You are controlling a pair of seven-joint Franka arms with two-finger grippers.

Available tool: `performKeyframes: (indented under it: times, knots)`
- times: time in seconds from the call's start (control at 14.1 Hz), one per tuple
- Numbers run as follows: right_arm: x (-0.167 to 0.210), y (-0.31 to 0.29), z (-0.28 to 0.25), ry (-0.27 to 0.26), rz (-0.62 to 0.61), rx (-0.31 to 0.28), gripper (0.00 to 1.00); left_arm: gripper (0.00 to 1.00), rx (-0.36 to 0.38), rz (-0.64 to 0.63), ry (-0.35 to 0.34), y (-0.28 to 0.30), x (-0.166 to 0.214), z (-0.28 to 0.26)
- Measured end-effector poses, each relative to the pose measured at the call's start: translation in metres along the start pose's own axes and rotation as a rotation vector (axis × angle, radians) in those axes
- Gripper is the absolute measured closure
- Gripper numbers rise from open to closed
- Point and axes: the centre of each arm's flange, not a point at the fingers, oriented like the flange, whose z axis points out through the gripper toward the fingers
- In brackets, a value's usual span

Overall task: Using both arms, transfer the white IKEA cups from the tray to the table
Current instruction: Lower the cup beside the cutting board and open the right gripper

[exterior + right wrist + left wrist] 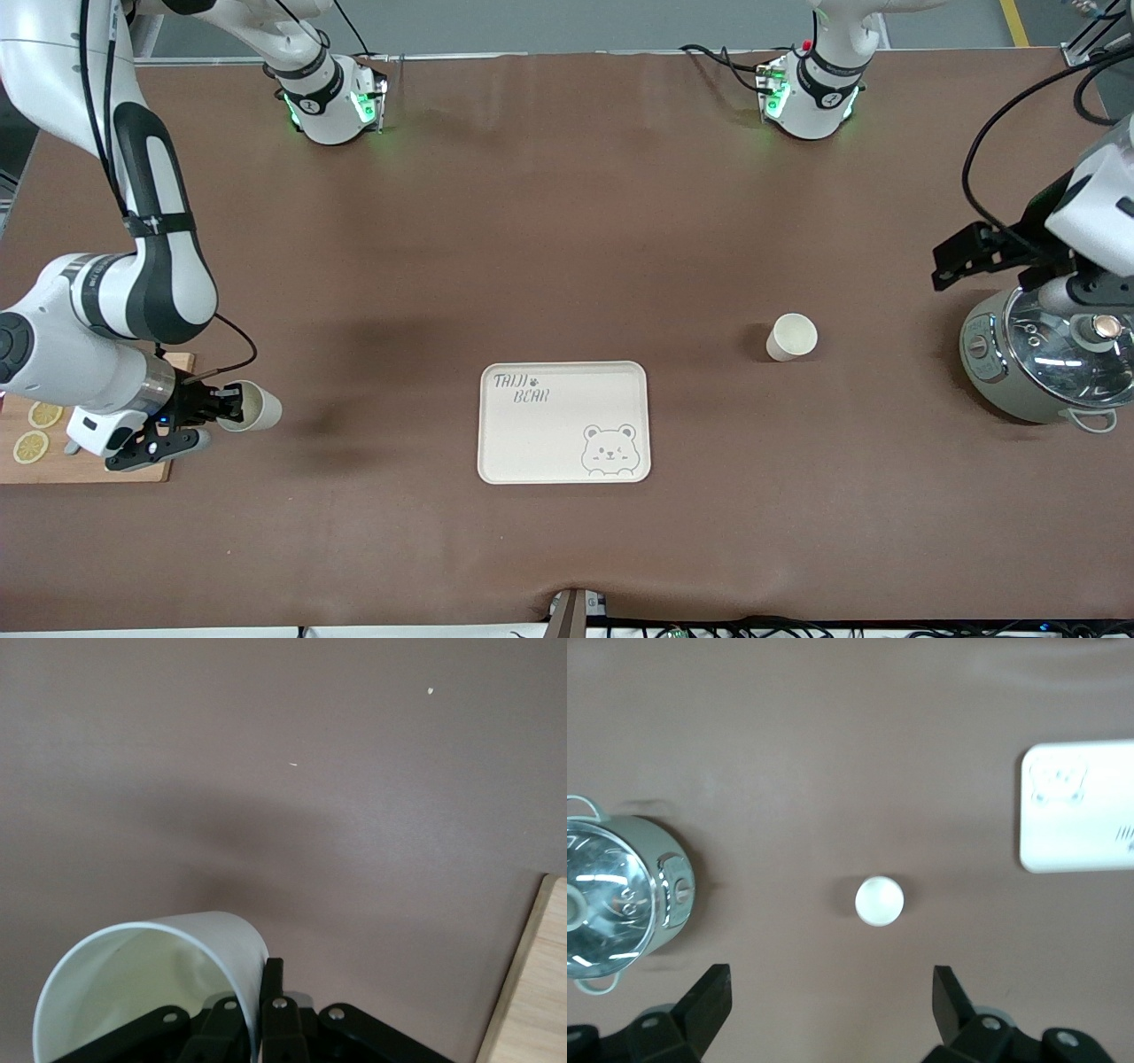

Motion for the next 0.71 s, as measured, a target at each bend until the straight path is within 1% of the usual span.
performKeyframes:
  times: [0.14, 0.28, 0.5, 0.71]
  knots:
    - [-0.01, 0.016, 0.017, -0.016, -0.036, 0.009, 0.96, 0.0, -0.004, 0.045, -0.015, -0.003, -0.016, 0.006]
    - [-0.019, 0.033, 0.04, -0.025, -0.06, 0.04, 0.96, 0.0, -0.016, 0.061, 0.008, -0.008, -0.034, 0.015]
    - [-0.022, 0.044, 0.061, -0.013, -0.079, 0.04, 0.96, 0.0, -0.018, 0.084, 0.011, -0.013, -0.053, 0.032]
    - [-0.022, 0.043, 0.071, 0.002, -0.094, 0.029, 0.96, 0.0, -0.019, 0.108, 0.004, -0.02, -0.056, 0.039]
